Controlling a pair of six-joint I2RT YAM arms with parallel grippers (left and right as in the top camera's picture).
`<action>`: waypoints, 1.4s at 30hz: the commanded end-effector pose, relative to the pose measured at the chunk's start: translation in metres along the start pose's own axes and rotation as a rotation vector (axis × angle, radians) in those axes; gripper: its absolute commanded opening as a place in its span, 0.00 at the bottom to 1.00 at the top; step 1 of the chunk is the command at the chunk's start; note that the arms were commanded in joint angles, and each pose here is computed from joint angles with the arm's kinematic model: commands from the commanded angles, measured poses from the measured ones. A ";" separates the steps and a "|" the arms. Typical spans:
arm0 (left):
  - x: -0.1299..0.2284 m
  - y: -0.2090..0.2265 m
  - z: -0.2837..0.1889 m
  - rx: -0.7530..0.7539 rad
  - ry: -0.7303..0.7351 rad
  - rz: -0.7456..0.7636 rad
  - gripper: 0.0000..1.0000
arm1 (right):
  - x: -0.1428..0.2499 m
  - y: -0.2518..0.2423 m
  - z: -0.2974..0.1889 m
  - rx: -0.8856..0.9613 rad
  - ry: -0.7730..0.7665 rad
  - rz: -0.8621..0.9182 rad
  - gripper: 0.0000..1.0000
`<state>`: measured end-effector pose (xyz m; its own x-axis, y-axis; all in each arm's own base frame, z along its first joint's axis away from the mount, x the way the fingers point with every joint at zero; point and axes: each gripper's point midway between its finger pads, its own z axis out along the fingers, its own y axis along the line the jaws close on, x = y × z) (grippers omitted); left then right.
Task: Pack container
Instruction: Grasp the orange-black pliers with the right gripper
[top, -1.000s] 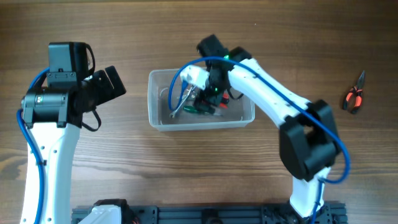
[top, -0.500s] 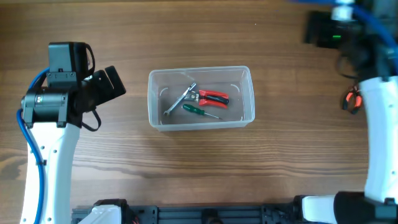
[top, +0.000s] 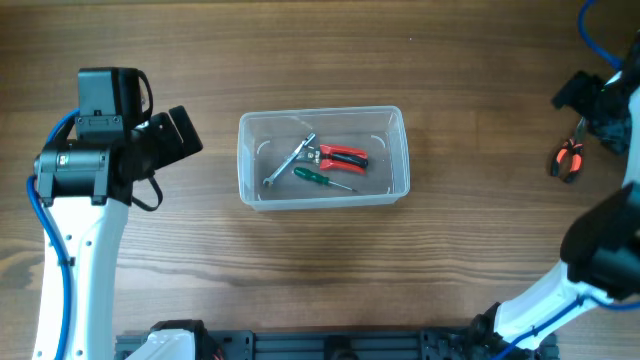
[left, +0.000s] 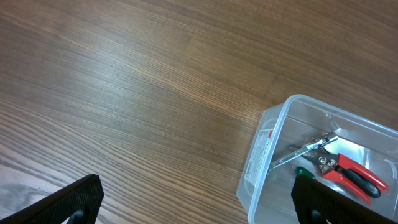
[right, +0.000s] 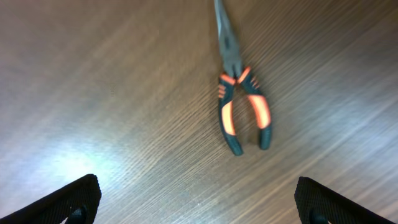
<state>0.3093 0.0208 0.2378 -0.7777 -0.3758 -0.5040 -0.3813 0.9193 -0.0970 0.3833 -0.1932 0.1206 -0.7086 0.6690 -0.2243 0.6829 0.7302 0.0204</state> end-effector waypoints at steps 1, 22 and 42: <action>-0.003 0.002 -0.001 -0.007 -0.006 -0.011 1.00 | 0.016 0.003 0.043 0.003 0.120 -0.019 1.00; -0.003 0.002 -0.001 -0.007 -0.007 -0.011 1.00 | 0.026 0.007 0.136 0.005 0.224 -0.123 1.00; -0.003 0.002 -0.001 -0.007 -0.006 -0.011 1.00 | 0.027 0.006 0.148 0.007 0.230 -0.119 0.27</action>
<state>0.3093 0.0208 0.2378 -0.7777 -0.3758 -0.5040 -0.3813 0.9193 -0.0970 0.3990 -0.1987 -0.0030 -0.8037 0.5922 -0.0576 0.5938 0.8045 -0.0132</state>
